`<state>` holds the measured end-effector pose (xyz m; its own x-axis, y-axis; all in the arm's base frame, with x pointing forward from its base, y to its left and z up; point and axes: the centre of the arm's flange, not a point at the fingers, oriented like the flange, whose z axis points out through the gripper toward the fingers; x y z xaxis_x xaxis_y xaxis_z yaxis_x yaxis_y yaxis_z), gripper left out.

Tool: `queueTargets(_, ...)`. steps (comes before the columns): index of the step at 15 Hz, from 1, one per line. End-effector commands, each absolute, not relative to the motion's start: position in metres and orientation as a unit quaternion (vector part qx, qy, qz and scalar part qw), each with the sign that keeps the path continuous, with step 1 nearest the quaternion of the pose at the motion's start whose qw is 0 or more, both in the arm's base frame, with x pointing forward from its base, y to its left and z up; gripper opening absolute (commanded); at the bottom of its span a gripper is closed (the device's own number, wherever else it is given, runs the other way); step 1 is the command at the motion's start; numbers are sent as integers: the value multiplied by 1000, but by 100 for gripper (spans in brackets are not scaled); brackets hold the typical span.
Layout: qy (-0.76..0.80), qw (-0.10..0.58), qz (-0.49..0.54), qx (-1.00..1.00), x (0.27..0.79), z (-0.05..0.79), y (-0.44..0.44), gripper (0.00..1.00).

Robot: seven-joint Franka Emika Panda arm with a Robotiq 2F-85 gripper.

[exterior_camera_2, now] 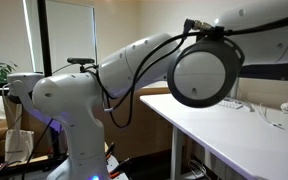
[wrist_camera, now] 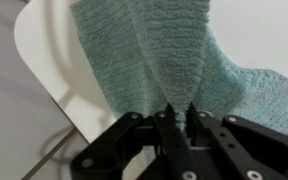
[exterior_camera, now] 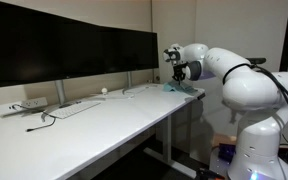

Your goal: Slide the towel across the table.

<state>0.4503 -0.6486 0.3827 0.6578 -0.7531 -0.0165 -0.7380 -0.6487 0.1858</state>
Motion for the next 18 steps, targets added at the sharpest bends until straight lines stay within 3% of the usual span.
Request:
queueTargets(1, -399, 87, -40, 912, 460, 387, -643, 9)
queueTargets(18, -174, 73, -95, 977, 556, 325, -562, 9)
